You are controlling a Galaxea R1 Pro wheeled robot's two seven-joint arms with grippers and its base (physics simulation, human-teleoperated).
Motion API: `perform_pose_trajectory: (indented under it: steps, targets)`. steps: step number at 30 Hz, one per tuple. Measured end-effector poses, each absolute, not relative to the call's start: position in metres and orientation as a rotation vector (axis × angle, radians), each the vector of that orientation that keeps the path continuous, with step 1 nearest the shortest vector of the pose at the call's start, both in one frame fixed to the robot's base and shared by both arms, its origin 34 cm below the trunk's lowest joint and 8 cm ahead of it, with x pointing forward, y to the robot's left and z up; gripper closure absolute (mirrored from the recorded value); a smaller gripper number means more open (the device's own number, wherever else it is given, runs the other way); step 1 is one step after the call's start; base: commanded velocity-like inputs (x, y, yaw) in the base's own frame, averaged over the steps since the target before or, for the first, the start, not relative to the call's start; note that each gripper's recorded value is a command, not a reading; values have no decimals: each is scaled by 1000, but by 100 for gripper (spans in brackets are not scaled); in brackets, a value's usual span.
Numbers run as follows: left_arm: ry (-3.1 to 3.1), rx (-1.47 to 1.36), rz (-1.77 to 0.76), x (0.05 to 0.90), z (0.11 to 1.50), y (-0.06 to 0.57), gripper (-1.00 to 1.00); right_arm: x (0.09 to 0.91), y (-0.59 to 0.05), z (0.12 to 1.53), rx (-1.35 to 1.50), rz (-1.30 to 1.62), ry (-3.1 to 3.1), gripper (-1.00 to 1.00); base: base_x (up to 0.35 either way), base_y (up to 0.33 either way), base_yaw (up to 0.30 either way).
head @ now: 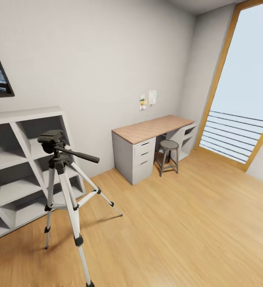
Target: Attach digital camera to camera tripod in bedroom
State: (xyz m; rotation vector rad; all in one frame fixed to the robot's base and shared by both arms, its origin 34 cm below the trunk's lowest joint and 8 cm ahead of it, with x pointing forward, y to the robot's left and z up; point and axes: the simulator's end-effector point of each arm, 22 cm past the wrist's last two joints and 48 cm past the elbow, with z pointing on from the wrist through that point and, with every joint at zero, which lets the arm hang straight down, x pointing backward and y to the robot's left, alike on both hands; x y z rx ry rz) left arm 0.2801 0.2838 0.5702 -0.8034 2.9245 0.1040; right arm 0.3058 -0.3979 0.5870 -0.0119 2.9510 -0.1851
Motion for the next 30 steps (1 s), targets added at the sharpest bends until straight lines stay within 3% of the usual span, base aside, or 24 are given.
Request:
perform_pose_trajectory:
  steps: [30]
  targets:
    - [2925, -803, 106, 280, 570, 285, 100, 301, -394, 586, -69, -180, 2962, -100, 0, 0, 299]
